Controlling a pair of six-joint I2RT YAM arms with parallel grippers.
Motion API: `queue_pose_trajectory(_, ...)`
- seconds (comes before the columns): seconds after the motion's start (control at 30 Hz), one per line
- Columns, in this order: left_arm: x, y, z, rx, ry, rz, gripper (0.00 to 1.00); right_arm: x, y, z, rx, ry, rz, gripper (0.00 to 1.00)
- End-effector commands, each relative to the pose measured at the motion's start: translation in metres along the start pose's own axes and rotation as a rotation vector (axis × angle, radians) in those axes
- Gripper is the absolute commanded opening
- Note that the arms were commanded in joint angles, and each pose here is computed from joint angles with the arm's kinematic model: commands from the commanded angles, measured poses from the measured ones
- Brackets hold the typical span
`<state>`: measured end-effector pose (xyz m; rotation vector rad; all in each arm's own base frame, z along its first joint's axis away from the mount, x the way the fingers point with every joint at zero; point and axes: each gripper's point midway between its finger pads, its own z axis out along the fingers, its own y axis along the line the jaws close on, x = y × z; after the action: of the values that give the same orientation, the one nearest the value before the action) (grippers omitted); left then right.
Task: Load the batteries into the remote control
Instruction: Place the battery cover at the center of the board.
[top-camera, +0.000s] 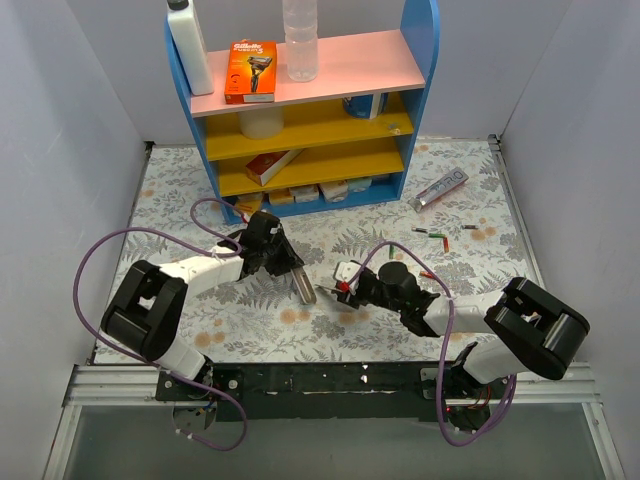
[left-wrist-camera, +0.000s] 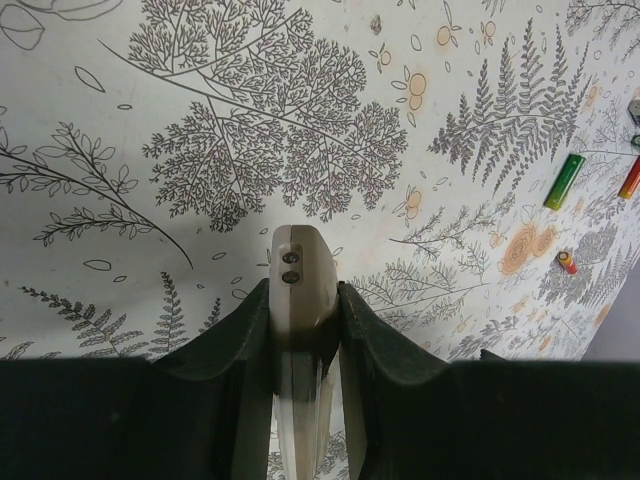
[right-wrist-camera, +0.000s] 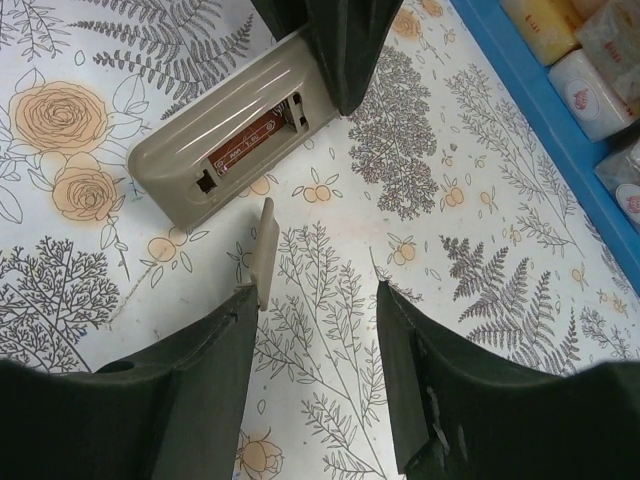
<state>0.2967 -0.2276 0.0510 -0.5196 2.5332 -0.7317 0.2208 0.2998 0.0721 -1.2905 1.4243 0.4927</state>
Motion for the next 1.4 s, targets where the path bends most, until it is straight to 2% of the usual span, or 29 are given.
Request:
queue_pose_trajectory(0.0,-0.015,-0.011,-0.007,0.021,-0.052,-0.004,0.0,-0.002,-0.002,-0.002,0.018,-0.013,0.02,0.58)
queue_pose_trajectory(0.23,-0.023,-0.013,-0.024,0.045,-0.088,-0.023,0.0,0.013,0.017,-0.005,-0.075,0.046,0.019,0.61)
queue_pose_trajectory(0.57,-0.035,-0.034,-0.07,0.187,-0.185,-0.009,0.0,0.035,0.031,-0.009,-0.139,0.179,0.035,0.69)
queue_pose_trajectory(0.77,-0.03,-0.037,-0.095,0.266,-0.217,-0.002,0.0,0.033,0.033,-0.008,-0.165,0.249,0.099,0.73)
queue_pose_trajectory(0.93,-0.029,-0.038,-0.113,0.315,-0.258,0.028,0.0,0.011,0.027,-0.012,-0.141,0.25,0.213,0.77)
queue_pose_trajectory(1.07,-0.033,-0.045,-0.136,0.396,-0.329,0.076,0.0,-0.032,0.005,-0.019,-0.046,0.191,0.344,0.81)
queue_pose_trajectory(1.2,-0.029,-0.056,-0.153,0.523,-0.372,0.124,0.0,-0.037,-0.02,-0.04,0.128,0.31,0.501,0.87)
queue_pose_trajectory(1.23,-0.024,-0.06,-0.158,0.566,-0.368,0.137,0.0,-0.036,-0.024,-0.045,0.159,0.337,0.521,0.92)
queue_pose_trajectory(1.37,-0.019,-0.071,-0.178,0.724,-0.431,0.17,0.0,-0.039,-0.03,-0.061,0.203,0.402,0.554,0.95)
